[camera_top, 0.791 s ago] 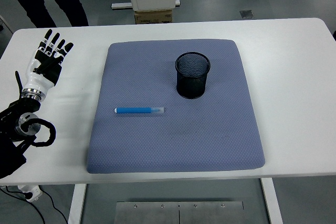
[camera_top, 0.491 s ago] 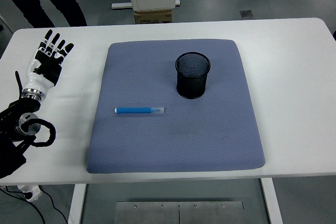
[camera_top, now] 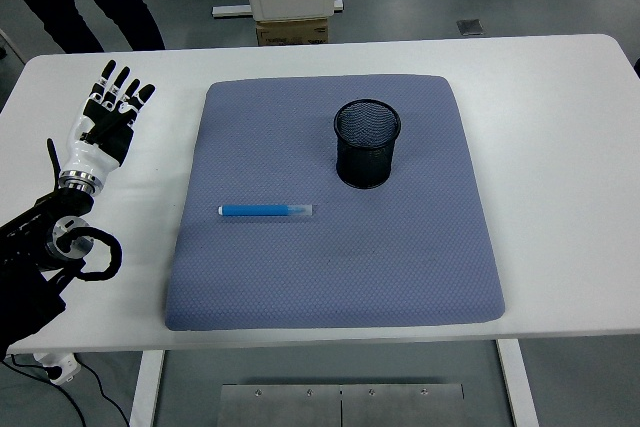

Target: Left hand places marker in pen holder

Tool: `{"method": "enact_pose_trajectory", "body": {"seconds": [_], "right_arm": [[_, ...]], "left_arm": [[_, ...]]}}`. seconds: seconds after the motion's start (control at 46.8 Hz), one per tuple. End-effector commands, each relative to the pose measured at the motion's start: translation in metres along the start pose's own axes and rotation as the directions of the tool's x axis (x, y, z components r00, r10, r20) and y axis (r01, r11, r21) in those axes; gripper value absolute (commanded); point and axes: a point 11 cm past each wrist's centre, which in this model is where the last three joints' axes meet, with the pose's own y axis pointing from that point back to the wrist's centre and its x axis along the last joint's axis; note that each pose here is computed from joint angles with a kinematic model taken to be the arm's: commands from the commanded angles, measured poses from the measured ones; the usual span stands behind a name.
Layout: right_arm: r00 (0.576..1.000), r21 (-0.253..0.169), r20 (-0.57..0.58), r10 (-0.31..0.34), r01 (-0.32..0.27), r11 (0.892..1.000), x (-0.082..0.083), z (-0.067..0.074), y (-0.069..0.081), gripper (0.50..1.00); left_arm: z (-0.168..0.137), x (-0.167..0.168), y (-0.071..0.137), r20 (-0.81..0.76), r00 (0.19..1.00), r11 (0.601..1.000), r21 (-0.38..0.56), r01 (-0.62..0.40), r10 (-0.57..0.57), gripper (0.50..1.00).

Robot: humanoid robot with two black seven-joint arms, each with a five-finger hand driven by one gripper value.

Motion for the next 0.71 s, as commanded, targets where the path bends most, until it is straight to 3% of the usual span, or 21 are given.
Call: {"method": "enact_pose_trajectory", "body": {"seconds": [0.0,0.171,0.427,0.513,0.684], "right_arm": [[1.000,0.000,0.000,0.000,0.000,1.000,0.000,0.000,0.000,1.000],[1.000,0.000,0.000,0.000,0.000,1.000,0.000,0.000,0.000,1.000],[1.000,-0.001,0.000,0.001,-0.001,1.000,0.000,0.001,0.000,1.000],[1.000,0.000,0.000,0.000,0.000,1.000,0.000,0.000,0.000,1.000],[1.000,0.000,0.000,0.000,0.000,1.000,0.000,0.000,0.000,1.000]], "left_arm": [[0.004,-0.004,-0.003,0.004,1.000,1.000,-0.005,0.015,-0.015,1.000],[0.020,-0.026,-0.018,0.051,0.996,0.997,-0.013,0.079,-0.079,1.000],[0.027,-0.078,-0.024,0.262,0.937,0.972,0.080,0.220,-0.233,1.000],[0.037,-0.099,-0.022,0.350,0.881,0.948,0.143,0.285,-0.318,1.000],[0.038,-0.104,-0.018,0.466,0.781,0.903,0.311,0.296,-0.416,1.000]]}}
